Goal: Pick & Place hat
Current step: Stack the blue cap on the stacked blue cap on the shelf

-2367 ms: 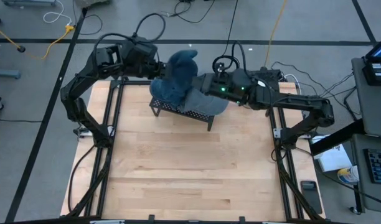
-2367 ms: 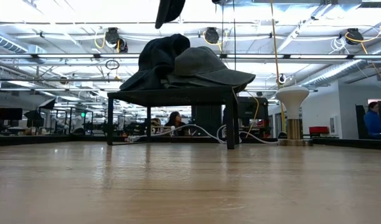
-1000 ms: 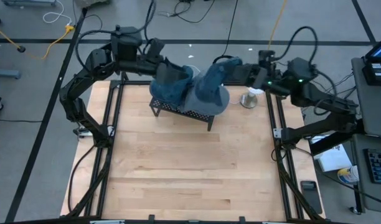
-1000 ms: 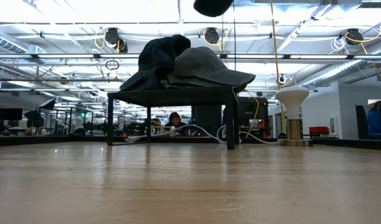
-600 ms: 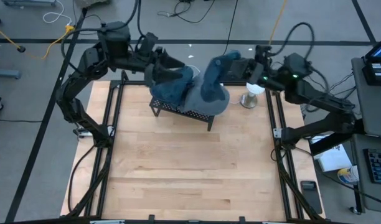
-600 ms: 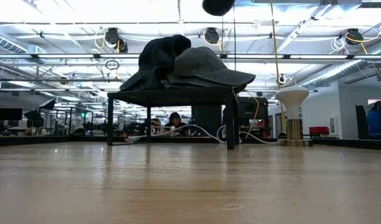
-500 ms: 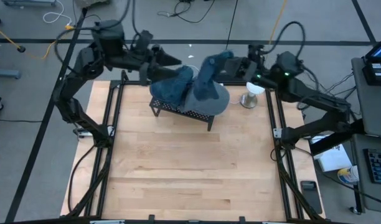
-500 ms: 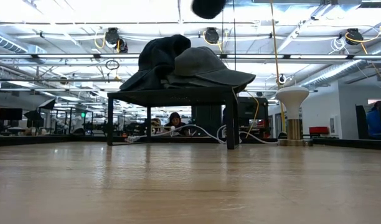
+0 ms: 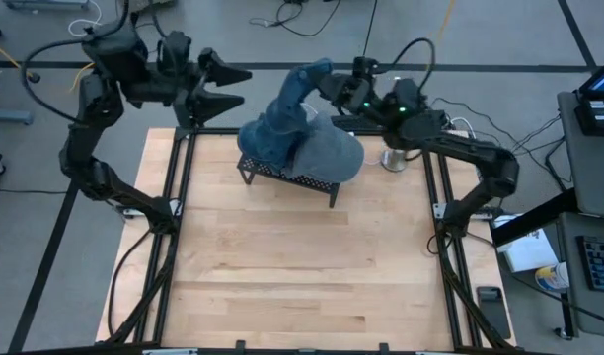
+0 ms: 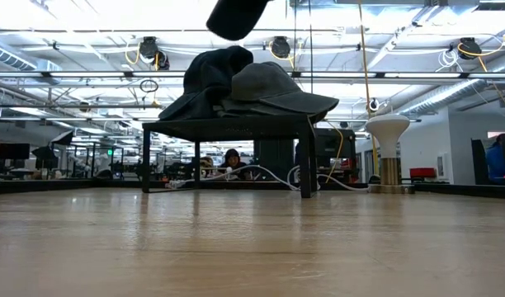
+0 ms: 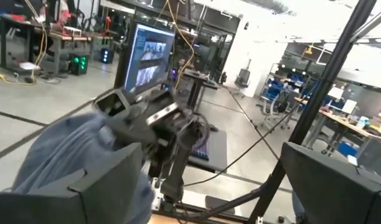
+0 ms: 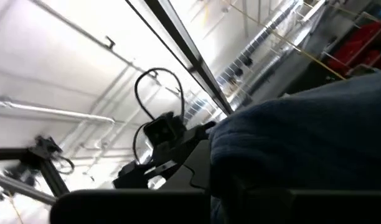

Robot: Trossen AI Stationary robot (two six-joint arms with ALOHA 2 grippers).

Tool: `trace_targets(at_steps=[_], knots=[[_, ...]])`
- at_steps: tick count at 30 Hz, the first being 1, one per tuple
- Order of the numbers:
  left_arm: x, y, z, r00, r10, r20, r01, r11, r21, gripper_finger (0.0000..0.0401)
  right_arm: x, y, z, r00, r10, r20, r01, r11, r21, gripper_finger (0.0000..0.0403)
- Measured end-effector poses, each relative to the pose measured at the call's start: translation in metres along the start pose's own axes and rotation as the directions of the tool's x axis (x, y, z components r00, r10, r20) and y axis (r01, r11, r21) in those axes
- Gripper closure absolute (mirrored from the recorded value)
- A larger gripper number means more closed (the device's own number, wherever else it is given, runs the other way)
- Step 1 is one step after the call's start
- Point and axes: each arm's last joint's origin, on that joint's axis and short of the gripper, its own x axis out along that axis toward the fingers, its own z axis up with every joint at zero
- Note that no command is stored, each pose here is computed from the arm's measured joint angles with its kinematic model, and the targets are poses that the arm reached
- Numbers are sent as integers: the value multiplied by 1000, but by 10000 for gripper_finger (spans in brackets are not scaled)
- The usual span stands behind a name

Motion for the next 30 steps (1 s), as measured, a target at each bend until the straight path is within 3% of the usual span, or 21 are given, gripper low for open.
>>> trace_targets(at_steps=[7,12,21,26,30], knots=[[-5,-2,2,1000,2,9,-2,1000,20,11,23,-45,-24,999,-6,50,2,997,78,403],[-5,-2,1,1000,2,8,-3,1000,30,11,50,-61,-38,1000,-3,0,3,997,78,403],[-5,-3,1,1000,-25,-1,25,999,38,11,75,-63,-39,977,-179,-115,172,983,-62,403],[-5,-3,1,1000,-29,-5,29,999,37,11,75,-75,-45,944,-288,-161,281,957,-65,403],[-5,-3,0,1000,-28,-9,29,999,40,11,74,-78,-47,934,-309,-179,302,951,-65,403]])
